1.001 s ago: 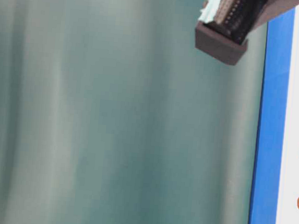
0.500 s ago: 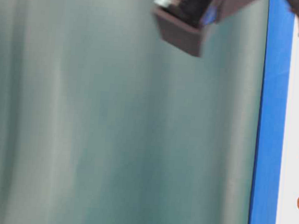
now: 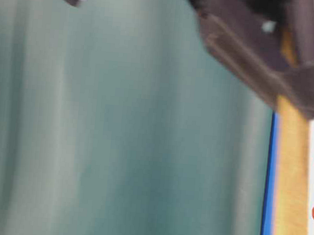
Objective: Hit the mark with a hammer.
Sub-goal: 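Lift the mallet with the right gripper and carry it over the board, then move the left gripper toward the mallet head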
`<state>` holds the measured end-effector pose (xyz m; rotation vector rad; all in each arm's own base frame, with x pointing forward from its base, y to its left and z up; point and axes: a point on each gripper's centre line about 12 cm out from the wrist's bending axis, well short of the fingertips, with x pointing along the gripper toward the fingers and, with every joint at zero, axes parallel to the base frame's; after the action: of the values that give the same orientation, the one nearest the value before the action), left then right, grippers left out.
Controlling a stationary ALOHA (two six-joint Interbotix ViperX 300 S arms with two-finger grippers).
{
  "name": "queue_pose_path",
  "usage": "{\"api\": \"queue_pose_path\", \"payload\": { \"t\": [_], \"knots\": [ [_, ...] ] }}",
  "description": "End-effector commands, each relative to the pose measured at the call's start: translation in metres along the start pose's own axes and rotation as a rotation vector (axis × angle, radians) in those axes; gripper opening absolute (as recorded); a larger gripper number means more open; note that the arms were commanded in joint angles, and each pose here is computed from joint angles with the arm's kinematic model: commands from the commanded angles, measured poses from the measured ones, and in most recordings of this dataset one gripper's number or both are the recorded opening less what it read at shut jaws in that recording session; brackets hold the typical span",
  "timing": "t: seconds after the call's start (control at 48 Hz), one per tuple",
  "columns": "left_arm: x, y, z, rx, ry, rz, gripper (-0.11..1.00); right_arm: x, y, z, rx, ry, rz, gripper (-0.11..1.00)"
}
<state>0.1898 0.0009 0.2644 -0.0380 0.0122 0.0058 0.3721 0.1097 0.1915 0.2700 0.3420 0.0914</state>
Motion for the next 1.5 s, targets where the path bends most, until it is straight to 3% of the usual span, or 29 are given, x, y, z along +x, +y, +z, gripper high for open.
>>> {"api": "queue_pose_path", "payload": {
  "t": [0.0,0.167,0.625,1.001,1.105,1.48],
  "knots": [
    [0.001,0.0,0.005,-0.005,-0.009,0.002,0.0,-0.003,0.001,0.02,0.006,-0.05,0.005,0.1],
    [0.001,0.0,0.004,-0.011,-0.005,0.003,0.0,-0.002,-0.016,0.025,0.003,-0.062,-0.036,0.1],
    [0.002,0.001,0.004,-0.025,0.0,0.004,0.0,-0.022,-0.104,0.05,-0.114,-0.09,-0.261,0.1],
    [0.001,0.001,0.004,-0.029,-0.002,0.004,0.0,-0.025,-0.114,0.058,-0.182,-0.088,-0.285,0.1],
    [0.001,0.001,0.004,-0.031,-0.003,0.004,0.0,-0.025,-0.114,0.065,-0.268,-0.111,-0.291,0.1],
    [0.001,0.0,0.006,-0.075,-0.013,0.003,0.0,-0.029,-0.119,0.088,-0.805,-0.176,-0.411,0.1]
  ]
}}
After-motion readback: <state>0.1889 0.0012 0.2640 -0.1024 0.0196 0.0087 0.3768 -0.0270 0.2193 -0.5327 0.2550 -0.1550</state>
